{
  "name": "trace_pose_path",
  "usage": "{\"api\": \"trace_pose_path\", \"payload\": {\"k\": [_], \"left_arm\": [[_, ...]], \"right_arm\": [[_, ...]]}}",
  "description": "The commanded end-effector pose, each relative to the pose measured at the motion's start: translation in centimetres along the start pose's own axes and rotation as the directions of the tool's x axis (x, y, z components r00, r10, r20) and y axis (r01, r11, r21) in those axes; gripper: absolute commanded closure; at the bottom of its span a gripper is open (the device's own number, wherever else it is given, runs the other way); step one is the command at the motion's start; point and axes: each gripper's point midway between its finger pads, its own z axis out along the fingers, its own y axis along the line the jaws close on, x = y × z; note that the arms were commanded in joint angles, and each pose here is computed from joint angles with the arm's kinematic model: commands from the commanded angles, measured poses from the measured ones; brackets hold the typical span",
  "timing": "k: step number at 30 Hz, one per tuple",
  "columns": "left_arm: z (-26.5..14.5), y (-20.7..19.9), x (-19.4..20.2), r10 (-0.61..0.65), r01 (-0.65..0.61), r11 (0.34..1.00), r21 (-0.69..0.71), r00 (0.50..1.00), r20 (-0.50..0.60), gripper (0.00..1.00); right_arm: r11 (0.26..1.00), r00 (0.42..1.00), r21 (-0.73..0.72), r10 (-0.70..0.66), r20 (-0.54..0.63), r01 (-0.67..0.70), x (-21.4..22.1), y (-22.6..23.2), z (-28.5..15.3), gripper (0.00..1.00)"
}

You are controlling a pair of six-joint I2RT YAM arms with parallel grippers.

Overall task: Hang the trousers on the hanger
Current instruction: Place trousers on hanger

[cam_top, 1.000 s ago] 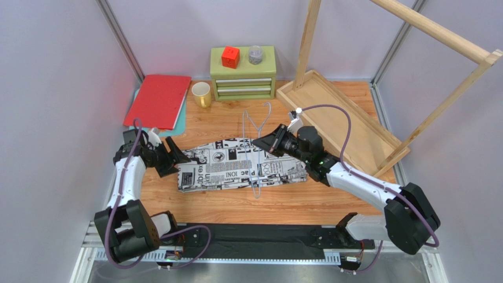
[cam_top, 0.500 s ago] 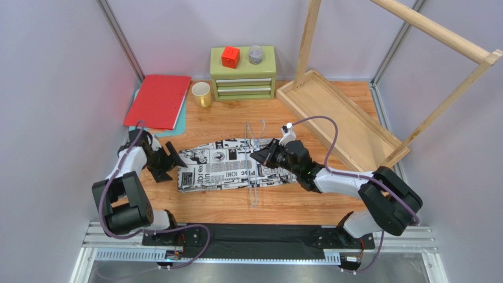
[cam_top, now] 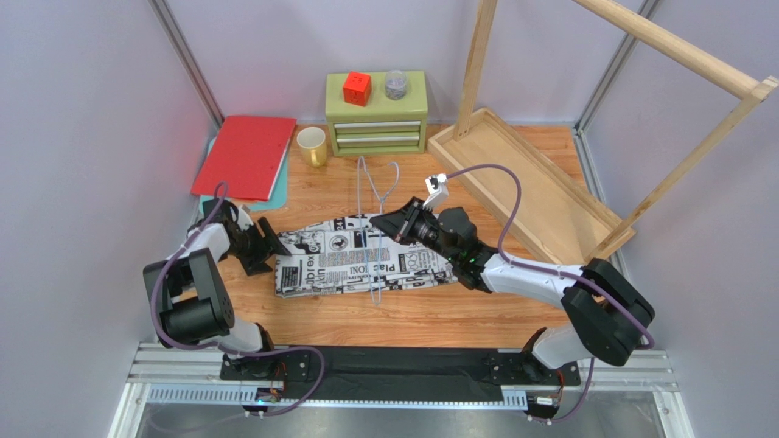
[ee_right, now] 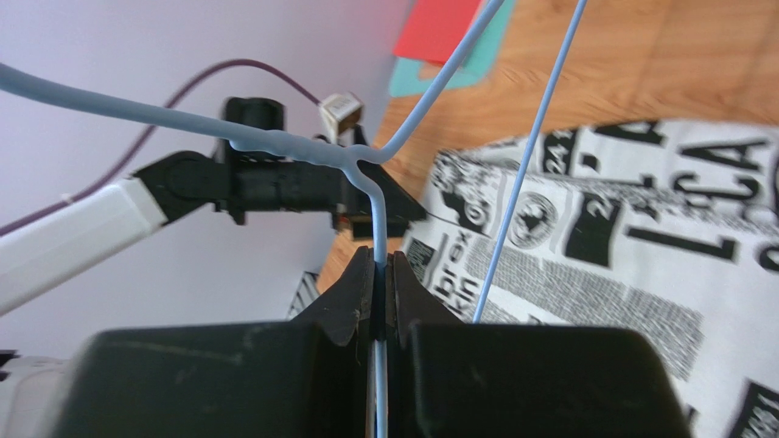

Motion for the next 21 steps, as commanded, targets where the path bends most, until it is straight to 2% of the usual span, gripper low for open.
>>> {"api": "trace_pose_path", "payload": {"k": [1, 4, 9, 14, 17, 18, 19, 20, 21], "left_arm": [[0.4, -1.1, -0.9, 0.027, -0.028, 0.998, 0.061, 0.999, 0.022, 0.26], [0.7, -1.4, -0.6, 0.016, -0.017, 0.996, 0.083, 1.0, 0.017, 0.26], [1.2, -1.7, -0.4, 0.033, -0.034, 0.995, 0.094, 0.999, 0.016, 0.29], [1.9, -1.2, 0.0, 0.026, -0.026, 0.996, 0.086, 1.0, 0.001, 0.34], [2.2, -2.2, 0.4, 0.033, -0.029, 0.99, 0.137, 0.999, -0.027, 0.47], [2.1, -2.9, 0.3, 0.047, -0.042, 0.986, 0.162, 0.998, -0.029, 0.55], [1.7, -3.9, 0.2, 0.067, -0.061, 0.979, 0.196, 0.997, -0.025, 0.7], [1.3, -5.4, 0.8, 0.103, -0.089, 0.965, 0.246, 0.994, -0.045, 0.75], [0.5, -6.8, 0.3, 0.147, -0.138, 0.953, 0.27, 0.989, -0.013, 0.81]], "right_arm": [[0.996, 0.994, -0.083, -0.007, 0.104, 0.016, -1.8, 2.9, 1.5, 1.0], [0.998, 0.993, -0.003, -0.055, 0.106, 0.056, 0.3, 0.5, 2.0, 1.0], [0.987, 0.995, 0.131, -0.098, 0.009, 0.096, 5.5, -5.2, 2.8, 1.0], [0.981, 0.993, 0.156, -0.108, -0.039, 0.113, 7.2, -7.3, 3.0, 1.0], [0.981, 0.996, 0.176, -0.077, -0.053, 0.086, 7.5, -7.5, 2.5, 1.0], [0.981, 0.996, 0.177, -0.069, -0.048, 0.077, 7.4, -7.3, 2.3, 1.0], [0.98, 0.997, 0.182, -0.071, -0.039, 0.077, 7.2, -7.4, 2.3, 1.0], [0.979, 0.997, 0.189, -0.075, -0.037, 0.08, 7.2, -7.6, 2.3, 1.0], [0.979, 0.996, 0.185, -0.081, -0.035, 0.086, 7.1, -7.4, 2.3, 1.0]]}}
